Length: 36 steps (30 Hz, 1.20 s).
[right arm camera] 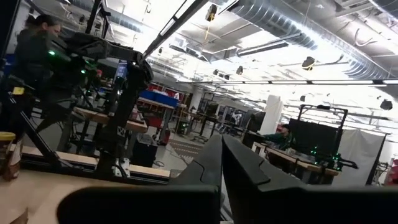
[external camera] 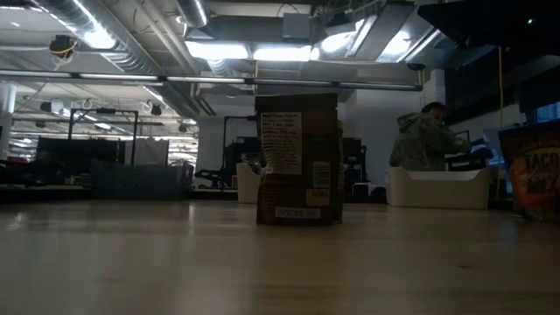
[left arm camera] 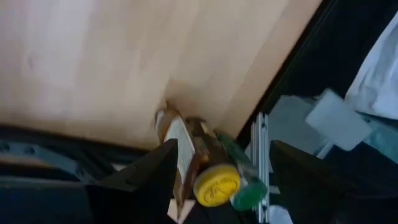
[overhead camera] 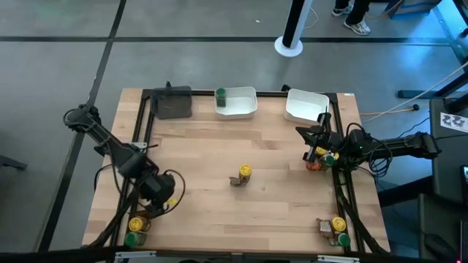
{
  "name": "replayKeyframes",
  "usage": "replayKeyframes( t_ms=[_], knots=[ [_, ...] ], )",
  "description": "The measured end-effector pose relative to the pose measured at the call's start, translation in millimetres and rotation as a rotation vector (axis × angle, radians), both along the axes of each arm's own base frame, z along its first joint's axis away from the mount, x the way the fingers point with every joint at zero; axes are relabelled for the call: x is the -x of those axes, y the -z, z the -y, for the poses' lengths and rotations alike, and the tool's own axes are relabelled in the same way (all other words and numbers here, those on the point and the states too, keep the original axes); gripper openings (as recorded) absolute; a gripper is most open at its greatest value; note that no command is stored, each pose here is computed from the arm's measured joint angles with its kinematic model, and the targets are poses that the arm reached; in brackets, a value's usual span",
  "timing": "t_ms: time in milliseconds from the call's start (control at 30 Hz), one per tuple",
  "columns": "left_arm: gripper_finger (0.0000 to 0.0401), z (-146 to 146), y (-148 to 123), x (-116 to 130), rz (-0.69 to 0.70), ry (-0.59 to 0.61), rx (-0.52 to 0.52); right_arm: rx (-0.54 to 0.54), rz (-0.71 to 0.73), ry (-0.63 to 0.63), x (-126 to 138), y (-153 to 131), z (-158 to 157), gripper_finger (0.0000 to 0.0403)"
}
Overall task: Sort spices by type
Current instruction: Put the bottom left brown seasoning bag into the black bin
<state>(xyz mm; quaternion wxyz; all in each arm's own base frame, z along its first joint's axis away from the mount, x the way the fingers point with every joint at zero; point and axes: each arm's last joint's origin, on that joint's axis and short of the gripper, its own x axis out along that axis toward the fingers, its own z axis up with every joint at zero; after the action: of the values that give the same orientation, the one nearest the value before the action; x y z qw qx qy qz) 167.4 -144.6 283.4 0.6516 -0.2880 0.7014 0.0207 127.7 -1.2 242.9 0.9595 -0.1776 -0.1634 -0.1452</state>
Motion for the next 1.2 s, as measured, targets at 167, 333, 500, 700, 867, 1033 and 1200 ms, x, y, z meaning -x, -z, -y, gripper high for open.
replayKeyframes(
  t_ms=[167,333,500,700,867,1033,1200],
  knots=[
    [0.0237,10,1,12,-0.016,0.006,-0.05,0.0,0.001,0.0,0,0,0,0.0014],
    [0.0237,18,1,23,-0.048,-0.004,-0.066,-0.001,0.001,-0.001,0,0,0,0.0014],
    [0.0237,22,3,30,-0.042,0.023,-0.105,-0.002,0.001,-0.001,0,0,0,0.0014],
    [0.0237,29,11,29,-0.027,0.071,-0.169,-0.003,0.001,-0.001,0,0,0,0.0014],
    [0.0237,37,19,28,-0.052,0.09,-0.199,-0.003,0.0,-0.002,0,0,0,0.0014],
    [0.0237,44,28,25,-0.072,0.107,-0.225,-0.004,0.001,-0.002,0,0,0,0.0014],
    [0.0237,52,37,23,-0.087,0.122,-0.245,-0.004,0.001,-0.002,0,0,0,0.0014]
  ],
)
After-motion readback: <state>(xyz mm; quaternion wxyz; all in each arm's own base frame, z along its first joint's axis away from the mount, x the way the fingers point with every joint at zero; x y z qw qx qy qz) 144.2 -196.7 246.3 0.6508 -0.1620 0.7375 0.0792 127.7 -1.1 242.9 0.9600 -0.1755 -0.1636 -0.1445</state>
